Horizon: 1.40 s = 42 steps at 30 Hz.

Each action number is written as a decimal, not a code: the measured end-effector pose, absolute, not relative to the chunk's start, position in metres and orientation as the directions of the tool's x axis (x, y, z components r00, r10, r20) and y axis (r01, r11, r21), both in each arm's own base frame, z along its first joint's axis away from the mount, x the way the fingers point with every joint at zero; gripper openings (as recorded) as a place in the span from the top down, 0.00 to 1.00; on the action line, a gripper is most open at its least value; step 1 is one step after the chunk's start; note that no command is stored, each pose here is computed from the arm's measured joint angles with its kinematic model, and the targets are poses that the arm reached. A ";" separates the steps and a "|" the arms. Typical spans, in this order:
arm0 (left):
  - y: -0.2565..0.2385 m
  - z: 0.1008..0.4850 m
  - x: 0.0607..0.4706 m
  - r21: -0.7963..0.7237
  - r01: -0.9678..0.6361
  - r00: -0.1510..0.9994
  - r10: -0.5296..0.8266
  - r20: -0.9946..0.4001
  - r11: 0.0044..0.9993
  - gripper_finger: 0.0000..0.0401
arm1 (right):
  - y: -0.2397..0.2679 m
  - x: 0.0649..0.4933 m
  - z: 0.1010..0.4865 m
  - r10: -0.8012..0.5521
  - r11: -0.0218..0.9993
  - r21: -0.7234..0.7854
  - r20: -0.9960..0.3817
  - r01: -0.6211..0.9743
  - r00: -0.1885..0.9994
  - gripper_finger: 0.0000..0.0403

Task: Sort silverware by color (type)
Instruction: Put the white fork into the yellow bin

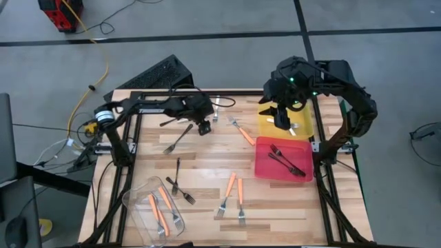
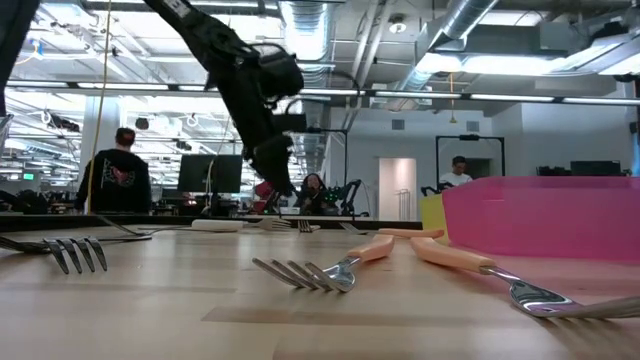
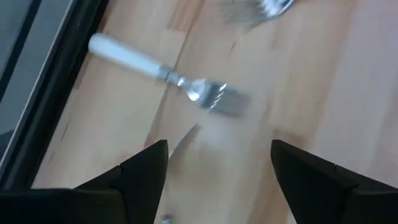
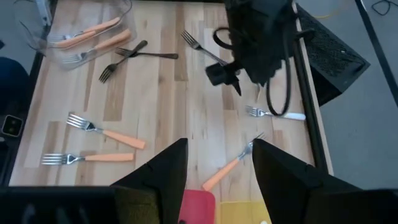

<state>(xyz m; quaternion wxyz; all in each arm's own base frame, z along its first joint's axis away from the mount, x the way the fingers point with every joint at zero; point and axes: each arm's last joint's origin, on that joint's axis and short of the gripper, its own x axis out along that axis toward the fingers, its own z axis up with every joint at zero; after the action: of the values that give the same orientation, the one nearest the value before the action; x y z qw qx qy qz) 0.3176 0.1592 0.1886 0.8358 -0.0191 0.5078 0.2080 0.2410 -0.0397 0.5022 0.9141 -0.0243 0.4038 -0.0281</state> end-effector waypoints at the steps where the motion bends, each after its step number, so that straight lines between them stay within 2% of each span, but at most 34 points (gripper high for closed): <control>1: 0.162 0.186 0.317 0.197 -0.369 0.370 0.338 -0.866 0.908 0.33 | -0.039 0.241 0.502 -0.069 0.997 -0.065 -0.737 0.030 0.672 0.50; 5: 0.178 0.179 0.314 0.274 -0.390 0.270 0.393 -0.879 0.879 0.33 | -0.037 0.241 0.502 -0.063 0.998 -0.057 -0.738 0.031 0.672 0.50; 7: 0.186 0.178 0.311 0.274 -0.409 0.256 0.397 -0.881 0.870 0.33 | -0.037 0.241 0.502 -0.062 0.998 -0.056 -0.738 0.031 0.672 0.50; 13: 0.202 0.177 0.303 0.243 -0.468 0.247 0.390 -0.887 0.849 0.33 | -0.037 0.241 0.502 -0.063 0.998 -0.055 -0.737 0.033 0.672 0.50; 24: 0.192 0.177 0.309 0.214 -0.433 0.278 0.356 -0.892 0.876 0.33 | -0.037 0.242 0.502 -0.063 0.998 -0.055 -0.737 0.033 0.672 0.50; 38: 0.198 0.177 0.311 0.215 -0.456 0.310 0.380 -0.872 0.864 0.33 | -0.037 0.242 0.503 -0.064 0.998 -0.056 -0.731 0.033 0.680 0.50; 42: 0.198 0.168 0.313 0.265 -0.444 0.259 0.405 -0.877 0.856 0.33 | -0.037 0.244 0.501 -0.062 0.998 -0.055 -0.736 0.031 0.674 0.50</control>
<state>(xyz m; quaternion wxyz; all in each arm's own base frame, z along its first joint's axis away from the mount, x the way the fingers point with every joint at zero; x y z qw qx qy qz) 0.3126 0.1978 0.1678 0.7931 -0.0178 0.5468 0.2677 0.2438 -0.0372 0.5008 0.9148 -0.0190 0.4027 -0.0256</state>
